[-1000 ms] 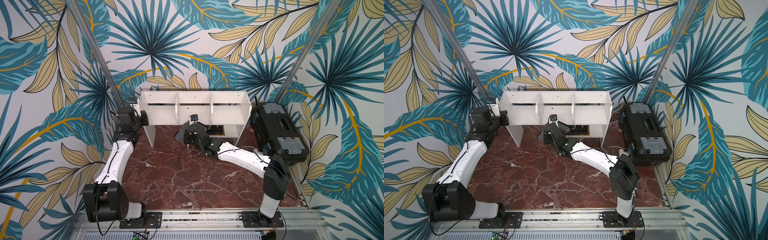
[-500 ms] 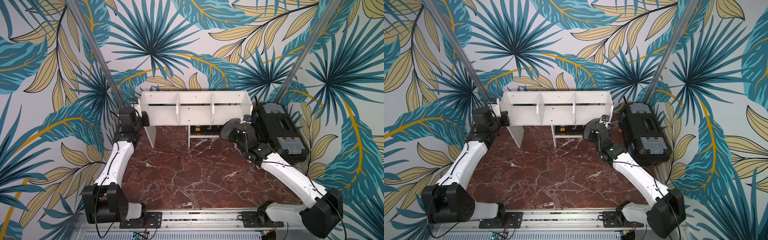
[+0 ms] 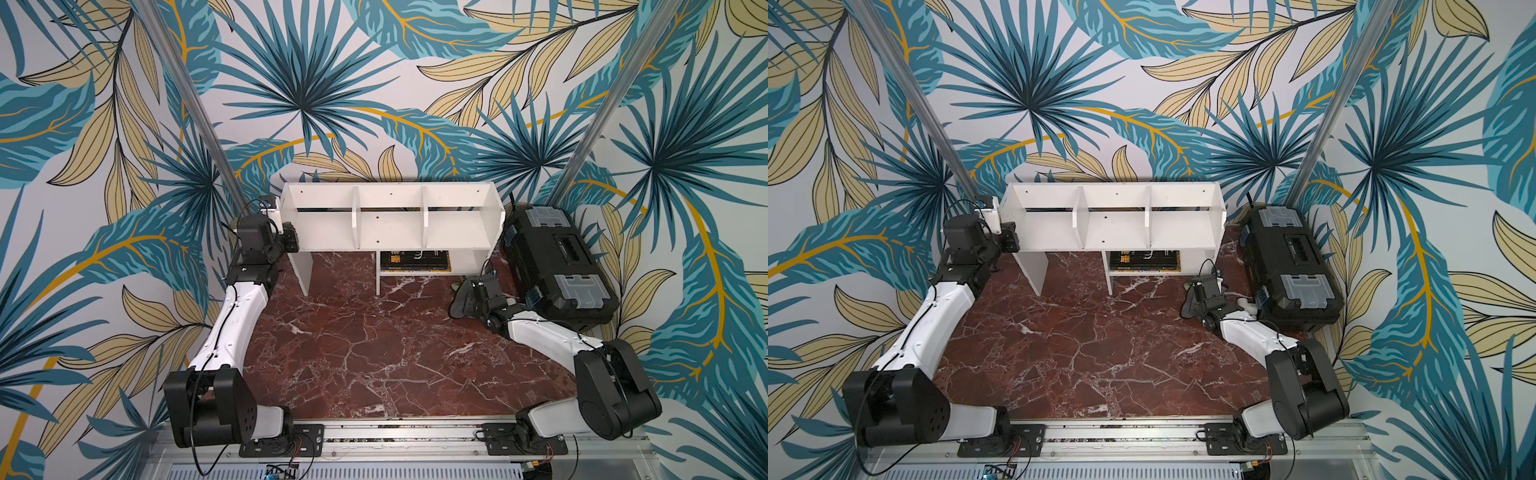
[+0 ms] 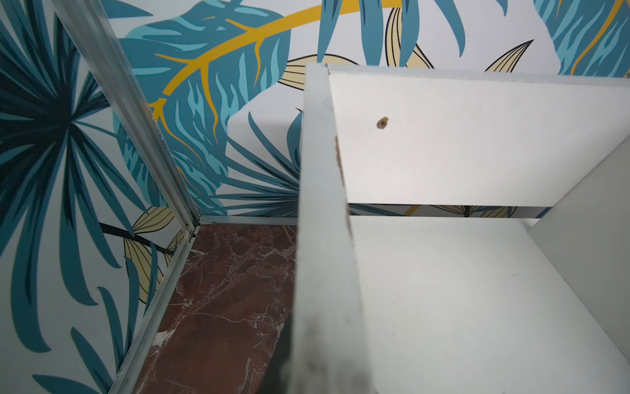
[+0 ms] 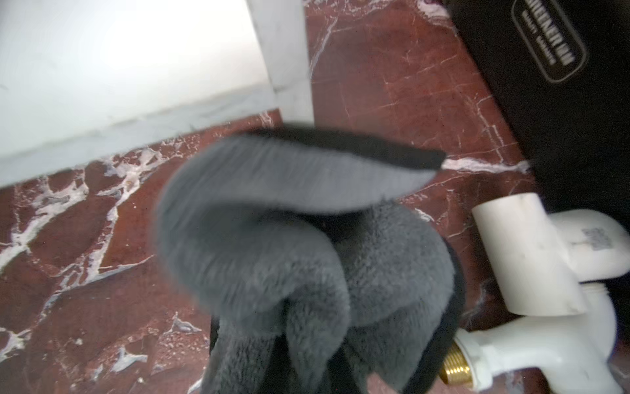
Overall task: Wipe the bookshelf clean with a cloth
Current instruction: Wipe the dust from the shelf.
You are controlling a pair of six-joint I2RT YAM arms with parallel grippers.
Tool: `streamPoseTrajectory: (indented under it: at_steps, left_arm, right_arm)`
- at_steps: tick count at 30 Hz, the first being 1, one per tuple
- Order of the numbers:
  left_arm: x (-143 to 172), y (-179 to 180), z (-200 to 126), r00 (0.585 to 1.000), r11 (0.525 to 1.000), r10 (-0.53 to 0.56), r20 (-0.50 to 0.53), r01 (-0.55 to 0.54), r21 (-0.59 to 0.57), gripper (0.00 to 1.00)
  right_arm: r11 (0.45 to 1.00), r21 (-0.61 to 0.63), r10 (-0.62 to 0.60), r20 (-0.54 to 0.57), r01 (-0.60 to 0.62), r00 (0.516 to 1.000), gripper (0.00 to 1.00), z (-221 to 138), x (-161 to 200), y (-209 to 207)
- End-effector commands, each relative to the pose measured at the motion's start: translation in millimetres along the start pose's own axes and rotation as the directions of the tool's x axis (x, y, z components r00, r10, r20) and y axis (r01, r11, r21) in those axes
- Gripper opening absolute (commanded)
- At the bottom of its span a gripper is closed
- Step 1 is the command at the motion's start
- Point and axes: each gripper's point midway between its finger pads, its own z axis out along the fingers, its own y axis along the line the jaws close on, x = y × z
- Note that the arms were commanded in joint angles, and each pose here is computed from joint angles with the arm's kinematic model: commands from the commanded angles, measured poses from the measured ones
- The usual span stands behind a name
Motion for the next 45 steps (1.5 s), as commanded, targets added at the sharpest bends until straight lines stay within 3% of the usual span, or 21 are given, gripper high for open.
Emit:
streamPoseTrajectory:
  at_steps: [1,6,14,20,26,37,40,45]
  left_arm:
    - [77.6,-29.6,7.2,0.954,0.977,-0.128,-0.270,0.168,0.131,0.00]
    - [77.5,-28.0,8.8,0.954,0.979,-0.126,-0.272,0.165,0.122,0.00]
    - [78.8,-29.5,10.1,0.953,0.978,-0.126,-0.277,0.167,0.128,0.00]
    - [78.6,-28.5,11.2,0.953,0.979,-0.125,-0.277,0.164,0.123,0.00]
    - [77.3,-30.7,9.9,0.955,0.980,-0.115,-0.272,0.154,0.126,0.00]
    - [82.5,-31.4,7.0,0.949,0.982,-0.110,-0.296,0.150,0.116,0.00]
    - [84.3,-31.8,7.3,0.948,0.982,-0.107,-0.301,0.148,0.117,0.00]
    - [82.7,-31.0,6.0,0.949,0.983,-0.105,-0.296,0.143,0.111,0.00]
  right_arm:
    - [0.998,-0.048,0.050,0.206,-0.041,0.977,0.00,-45.9,-81.9,10.2]
    - [0.999,0.018,0.024,0.237,-0.029,0.971,0.00,-56.7,-102.5,-5.0]
    - [1.000,0.004,0.026,0.116,-0.027,0.993,0.00,3.0,-29.0,-10.9]
    - [0.995,-0.104,0.007,0.105,0.004,0.994,0.00,-3.6,-32.8,18.5]
    - [0.976,-0.193,-0.076,0.134,0.101,0.988,0.00,-16.7,-18.7,82.0]
    - [0.904,-0.382,-0.131,0.174,0.190,0.976,0.00,-46.3,8.1,242.8]
    - [0.882,-0.415,-0.139,0.222,0.223,0.965,0.00,-71.7,-6.9,274.0]
    - [0.873,-0.440,-0.076,0.305,0.211,0.949,0.00,-119.2,-57.6,287.0]
